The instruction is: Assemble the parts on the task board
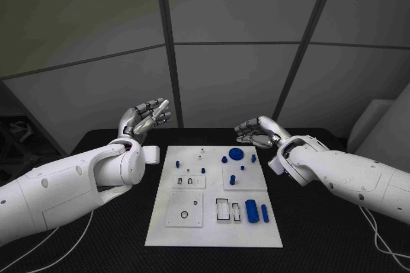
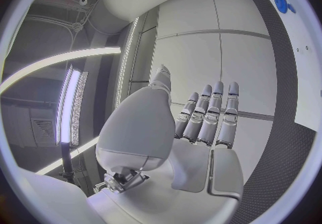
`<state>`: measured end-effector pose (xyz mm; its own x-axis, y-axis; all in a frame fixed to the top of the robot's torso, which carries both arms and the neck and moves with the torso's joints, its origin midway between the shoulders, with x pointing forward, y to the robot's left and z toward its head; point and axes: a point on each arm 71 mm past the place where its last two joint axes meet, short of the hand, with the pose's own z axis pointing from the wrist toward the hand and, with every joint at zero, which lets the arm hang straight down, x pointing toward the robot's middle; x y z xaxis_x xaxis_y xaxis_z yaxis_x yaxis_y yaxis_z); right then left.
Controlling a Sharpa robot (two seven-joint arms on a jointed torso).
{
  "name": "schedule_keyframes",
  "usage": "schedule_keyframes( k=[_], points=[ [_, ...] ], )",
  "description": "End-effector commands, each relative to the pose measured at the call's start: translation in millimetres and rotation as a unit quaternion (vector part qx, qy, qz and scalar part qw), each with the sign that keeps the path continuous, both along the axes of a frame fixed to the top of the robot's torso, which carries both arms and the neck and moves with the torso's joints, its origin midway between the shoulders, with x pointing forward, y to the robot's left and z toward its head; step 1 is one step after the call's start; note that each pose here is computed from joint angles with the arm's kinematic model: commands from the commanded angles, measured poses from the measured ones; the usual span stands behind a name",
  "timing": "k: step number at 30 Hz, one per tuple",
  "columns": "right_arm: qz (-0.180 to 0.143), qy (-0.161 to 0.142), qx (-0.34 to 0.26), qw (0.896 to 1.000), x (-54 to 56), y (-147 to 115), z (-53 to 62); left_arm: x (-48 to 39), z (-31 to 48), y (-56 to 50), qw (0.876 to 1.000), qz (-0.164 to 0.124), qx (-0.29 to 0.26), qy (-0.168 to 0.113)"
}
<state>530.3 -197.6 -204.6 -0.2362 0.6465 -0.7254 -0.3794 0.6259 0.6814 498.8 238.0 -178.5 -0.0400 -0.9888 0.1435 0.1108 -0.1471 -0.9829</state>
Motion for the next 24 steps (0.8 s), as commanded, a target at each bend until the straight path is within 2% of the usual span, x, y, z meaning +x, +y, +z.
schedule_keyframes(
  k=[1, 6, 12, 17, 24],
  points=[
    [0.021, -0.022, -0.118, 0.993, 0.9, 7, 0.6, -4.8, 4.4, -6.6, 0.999, -0.037, 0.002, -0.008],
    [0.034, -0.034, -0.201, 0.978, 3.6, 16, 5.0, -14.4, 9.3, -9.7, 0.998, -0.055, 0.003, -0.010],
    [0.039, -0.054, -0.263, 0.963, 7.1, 29, 10.9, -24.3, 14.0, -14.3, 0.997, -0.072, -0.001, -0.010],
    [0.039, -0.065, -0.290, 0.954, 8.4, 36, 12.6, -29.9, 16.5, -18.5, 0.997, -0.083, -0.004, -0.009],
    [0.035, -0.076, -0.303, 0.949, 9.1, 42, 14.6, -34.3, 18.6, -20.5, 0.996, -0.090, -0.006, -0.009]
  ],
)
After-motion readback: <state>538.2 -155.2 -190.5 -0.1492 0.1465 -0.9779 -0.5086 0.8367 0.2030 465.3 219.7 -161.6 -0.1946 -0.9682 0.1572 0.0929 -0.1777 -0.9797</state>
